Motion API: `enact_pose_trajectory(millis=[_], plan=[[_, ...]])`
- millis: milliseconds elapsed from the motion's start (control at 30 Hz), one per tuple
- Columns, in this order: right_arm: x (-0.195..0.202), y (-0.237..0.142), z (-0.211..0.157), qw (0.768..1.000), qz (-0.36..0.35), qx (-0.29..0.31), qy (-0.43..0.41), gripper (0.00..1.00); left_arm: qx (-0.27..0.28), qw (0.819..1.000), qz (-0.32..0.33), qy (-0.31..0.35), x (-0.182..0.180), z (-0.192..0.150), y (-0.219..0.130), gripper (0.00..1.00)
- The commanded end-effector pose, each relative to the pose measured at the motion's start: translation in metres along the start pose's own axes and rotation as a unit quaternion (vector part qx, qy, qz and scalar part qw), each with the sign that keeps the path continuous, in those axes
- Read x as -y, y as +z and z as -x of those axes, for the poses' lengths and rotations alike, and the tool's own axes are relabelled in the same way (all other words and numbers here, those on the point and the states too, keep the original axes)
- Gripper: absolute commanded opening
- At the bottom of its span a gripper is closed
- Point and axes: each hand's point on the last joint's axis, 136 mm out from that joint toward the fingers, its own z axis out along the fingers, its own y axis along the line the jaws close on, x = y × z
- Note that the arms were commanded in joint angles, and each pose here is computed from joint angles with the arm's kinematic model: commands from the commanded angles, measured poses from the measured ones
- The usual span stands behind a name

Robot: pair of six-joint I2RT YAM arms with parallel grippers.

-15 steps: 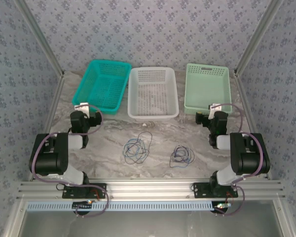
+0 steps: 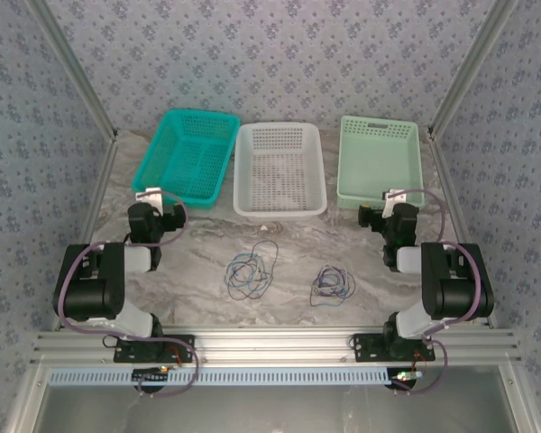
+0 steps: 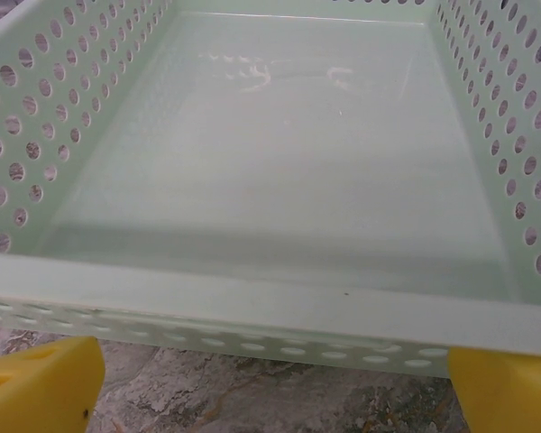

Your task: Untangle the cables

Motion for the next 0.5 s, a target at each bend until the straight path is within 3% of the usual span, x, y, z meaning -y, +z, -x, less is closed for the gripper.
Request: enact_pose_trajectory(millis=[0,333,467], plan=[[0.000,0.000,0.007,1.000,0.006,0.013,0.007,1.00,0.010,1.000,-0.005,-0.002,0.000,0.005,0.001,0.99],[0.000,-0.003,0.020,1.000,-0.004,0.013,0.001,1.00,0.004,1.000,0.003,-0.006,-0.003,0.012,0.000,0.99],[-0.005,-0.019,0.040,0.998,0.006,-0.057,0.030,0.94,-0.047,0.998,0.036,-0.036,-0.013,0.028,-0.010,0.99]])
